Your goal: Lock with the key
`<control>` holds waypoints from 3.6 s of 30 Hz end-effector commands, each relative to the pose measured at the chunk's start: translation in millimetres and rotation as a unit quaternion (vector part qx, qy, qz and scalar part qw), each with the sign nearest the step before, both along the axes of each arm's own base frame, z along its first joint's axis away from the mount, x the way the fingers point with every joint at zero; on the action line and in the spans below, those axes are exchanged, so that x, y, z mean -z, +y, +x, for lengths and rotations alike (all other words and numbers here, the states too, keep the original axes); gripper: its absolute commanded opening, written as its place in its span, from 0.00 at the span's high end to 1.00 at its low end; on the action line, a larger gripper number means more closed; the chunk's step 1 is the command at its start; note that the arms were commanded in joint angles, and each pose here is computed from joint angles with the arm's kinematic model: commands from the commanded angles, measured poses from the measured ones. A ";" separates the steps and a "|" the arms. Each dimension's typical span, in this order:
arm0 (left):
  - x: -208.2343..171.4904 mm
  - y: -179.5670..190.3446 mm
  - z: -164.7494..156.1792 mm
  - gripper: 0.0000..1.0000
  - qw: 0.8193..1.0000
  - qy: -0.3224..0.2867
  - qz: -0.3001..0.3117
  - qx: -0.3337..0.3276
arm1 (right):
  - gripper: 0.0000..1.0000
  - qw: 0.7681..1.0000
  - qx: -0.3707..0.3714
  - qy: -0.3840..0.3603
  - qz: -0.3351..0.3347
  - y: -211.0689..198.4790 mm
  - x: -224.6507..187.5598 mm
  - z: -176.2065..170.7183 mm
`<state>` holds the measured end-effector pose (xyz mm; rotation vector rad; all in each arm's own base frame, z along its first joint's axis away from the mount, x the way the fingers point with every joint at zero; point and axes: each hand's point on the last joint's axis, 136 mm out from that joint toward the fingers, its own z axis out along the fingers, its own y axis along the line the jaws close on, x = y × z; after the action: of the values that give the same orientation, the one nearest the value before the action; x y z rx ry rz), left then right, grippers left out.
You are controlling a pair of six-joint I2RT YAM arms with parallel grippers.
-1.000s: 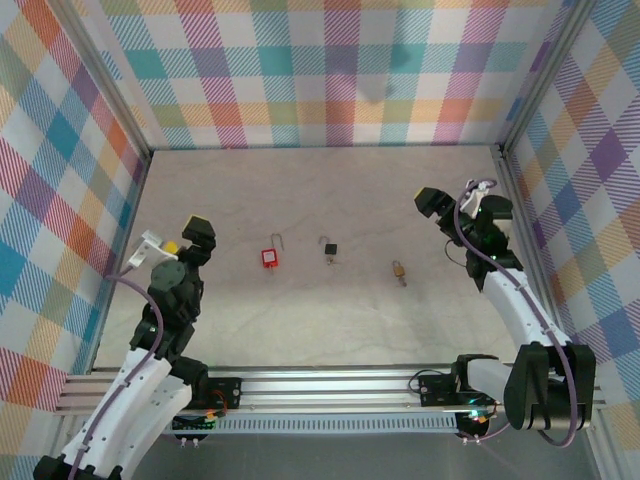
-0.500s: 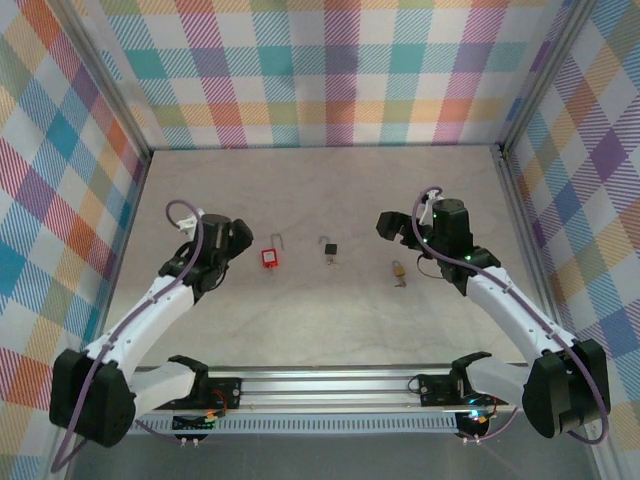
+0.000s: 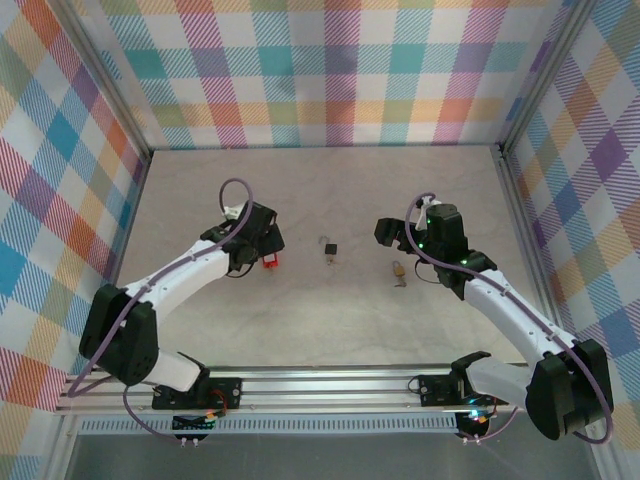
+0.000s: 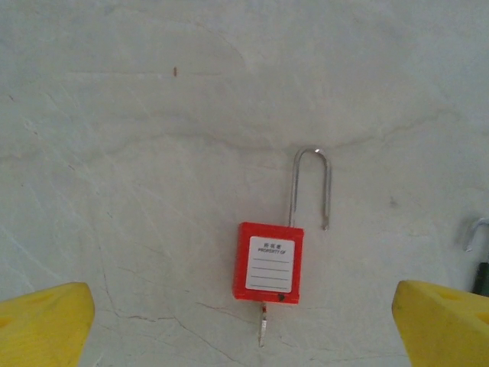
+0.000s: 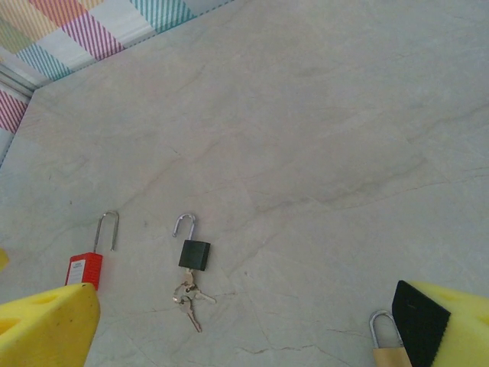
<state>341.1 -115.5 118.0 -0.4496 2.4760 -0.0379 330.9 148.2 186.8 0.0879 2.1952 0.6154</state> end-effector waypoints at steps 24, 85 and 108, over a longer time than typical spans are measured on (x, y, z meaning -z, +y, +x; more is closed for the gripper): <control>63.3 -26.5 2.7 0.00 0.995 0.097 -0.001 0.036 | 0.01 1.000 -0.023 -0.015 -0.007 4.7 -4.5 -3.1; 92.6 -16.2 18.6 0.30 0.991 0.124 0.034 0.029 | 0.01 0.997 -0.058 0.018 -0.047 27.4 12.4 -4.3; 101.8 -15.9 17.3 0.43 0.990 0.131 0.037 0.032 | 0.01 0.997 -0.060 0.018 -0.051 30.3 13.1 -5.0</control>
<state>360.0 -137.8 24.3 -0.3693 2.7265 0.0483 322.0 174.2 163.0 -0.0657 2.2975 0.5743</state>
